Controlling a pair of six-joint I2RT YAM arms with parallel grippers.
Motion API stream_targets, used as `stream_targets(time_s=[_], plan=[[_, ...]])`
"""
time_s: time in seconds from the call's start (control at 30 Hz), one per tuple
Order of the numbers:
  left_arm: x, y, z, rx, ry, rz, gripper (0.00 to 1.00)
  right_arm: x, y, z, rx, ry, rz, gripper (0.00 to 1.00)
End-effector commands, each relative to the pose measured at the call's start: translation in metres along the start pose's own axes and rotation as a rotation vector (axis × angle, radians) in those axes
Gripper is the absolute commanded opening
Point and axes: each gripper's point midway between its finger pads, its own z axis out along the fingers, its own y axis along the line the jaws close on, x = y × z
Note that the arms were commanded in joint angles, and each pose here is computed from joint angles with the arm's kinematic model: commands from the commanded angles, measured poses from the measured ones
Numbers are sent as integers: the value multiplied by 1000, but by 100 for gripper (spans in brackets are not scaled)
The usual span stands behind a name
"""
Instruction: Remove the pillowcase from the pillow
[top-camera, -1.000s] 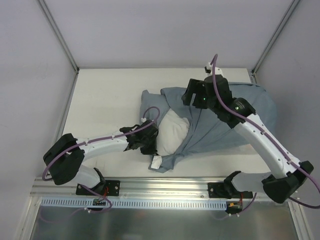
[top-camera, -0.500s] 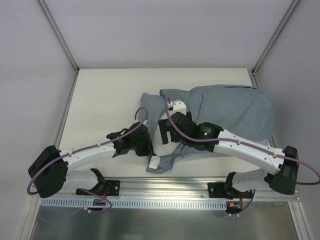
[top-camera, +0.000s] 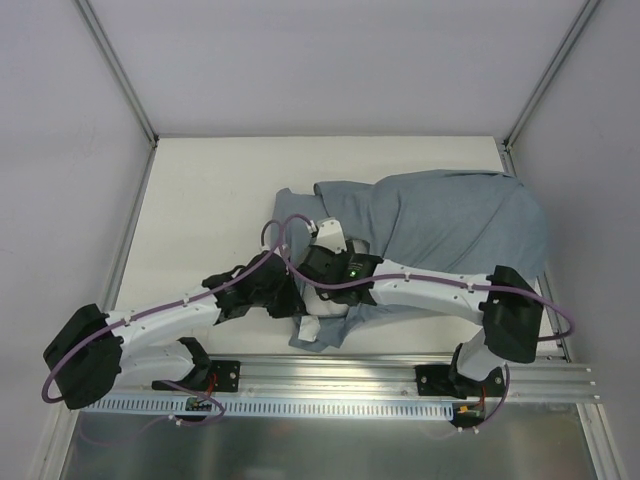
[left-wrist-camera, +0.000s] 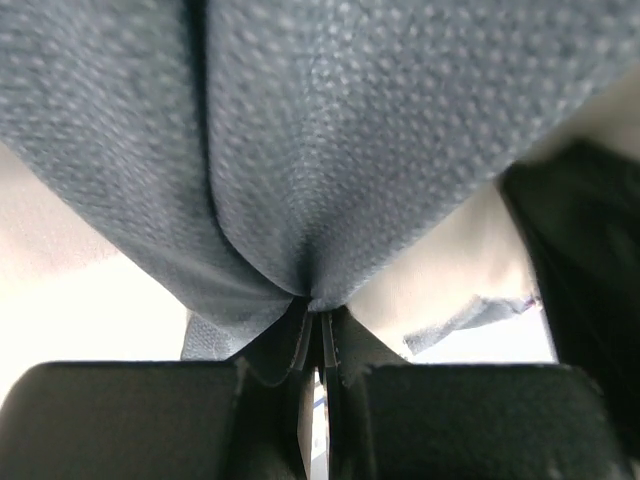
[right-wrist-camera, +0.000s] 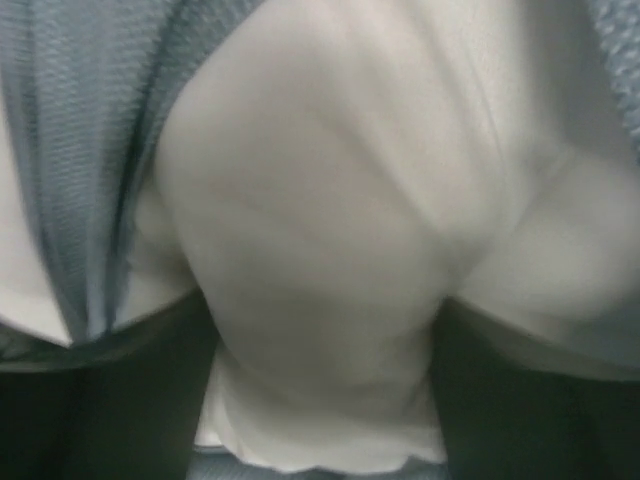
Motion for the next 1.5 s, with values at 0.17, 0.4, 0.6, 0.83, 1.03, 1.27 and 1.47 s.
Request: stream_targets(time_s=[0.17,0.4,0.6,0.83,1.03,1.27,1.47], plan=[[-1,-16,-11,106,-22,-23,0,-51,-20,0,-8,-63,176,1],[13,-25,-10,150,33,39,0,-184,-125,-40,93,-343,514,1],[29,-17,-2,127,81,61,0,-223,-178,-26,162,-390,658,1],[55,12,11,58,166,72,0,-240,-215,-6,193,-396,764,1],[56,27,18,-4,140,45,0,-236,-219,4,137,-346,777,1],[14,5,-4,18,22,-18,14,-168,-168,-48,-197,-312,656,1],[-45,-47,-80,154,-202,150,87,-94,-144,-54,-239,-189,581,1]])
